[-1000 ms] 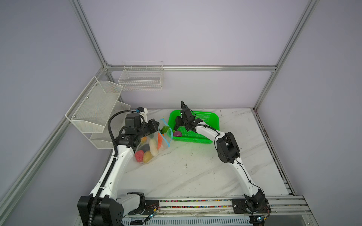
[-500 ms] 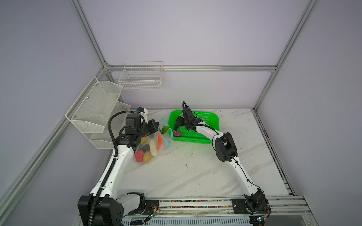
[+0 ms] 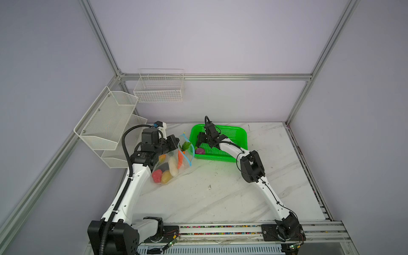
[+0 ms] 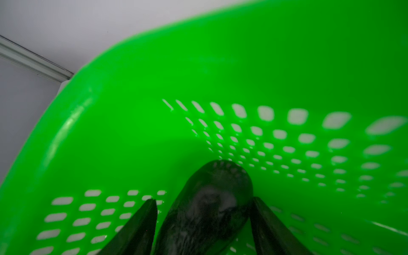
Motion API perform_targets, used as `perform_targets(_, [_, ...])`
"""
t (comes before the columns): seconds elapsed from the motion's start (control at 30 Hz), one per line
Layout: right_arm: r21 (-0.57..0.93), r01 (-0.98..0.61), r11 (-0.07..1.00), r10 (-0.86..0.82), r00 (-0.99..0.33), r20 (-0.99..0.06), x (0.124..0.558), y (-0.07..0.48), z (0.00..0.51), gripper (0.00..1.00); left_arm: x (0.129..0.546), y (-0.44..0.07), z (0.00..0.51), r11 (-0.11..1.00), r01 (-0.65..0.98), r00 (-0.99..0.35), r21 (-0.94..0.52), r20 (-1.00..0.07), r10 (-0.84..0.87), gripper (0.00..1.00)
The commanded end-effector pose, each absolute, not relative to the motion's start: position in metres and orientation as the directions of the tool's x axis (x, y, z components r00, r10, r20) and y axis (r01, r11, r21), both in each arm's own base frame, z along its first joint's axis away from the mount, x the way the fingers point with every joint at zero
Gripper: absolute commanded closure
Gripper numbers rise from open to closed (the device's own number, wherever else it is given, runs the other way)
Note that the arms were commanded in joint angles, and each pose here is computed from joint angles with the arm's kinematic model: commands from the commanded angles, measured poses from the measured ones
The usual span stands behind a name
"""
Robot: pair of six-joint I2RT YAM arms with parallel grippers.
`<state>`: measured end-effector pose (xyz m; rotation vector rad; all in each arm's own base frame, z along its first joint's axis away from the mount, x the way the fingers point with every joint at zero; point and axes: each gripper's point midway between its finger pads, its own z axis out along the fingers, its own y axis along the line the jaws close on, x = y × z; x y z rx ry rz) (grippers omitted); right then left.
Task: Place the food in the zip-top bag and seal the zipper
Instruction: 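Lower the right gripper and close it around the eggplant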
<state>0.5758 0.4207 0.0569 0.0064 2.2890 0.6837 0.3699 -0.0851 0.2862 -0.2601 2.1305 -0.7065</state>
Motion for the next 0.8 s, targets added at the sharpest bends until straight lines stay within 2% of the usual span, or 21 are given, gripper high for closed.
perform_targets(0.0, [0.463,-0.162,0.872,0.193,-0.754,-0.627,0.576,0.413,0.036,0.36,0.372,-0.085,0.291,0.826,0.088,-0.597,-0.557,-0.693,-0.404,1.00])
perform_targets(0.33, [0.469,-0.238,0.851,0.154,-0.740,-0.655,0.572,0.419,0.056,0.49,0.372,-0.086,0.291,0.822,0.090,-0.597,-0.562,-0.691,-0.407,1.00])
perform_targets(0.77, [0.531,-0.321,0.784,0.191,-0.690,-0.698,0.577,0.418,0.122,0.56,0.370,-0.086,0.293,0.821,0.092,-0.594,-0.563,-0.693,-0.409,1.00])
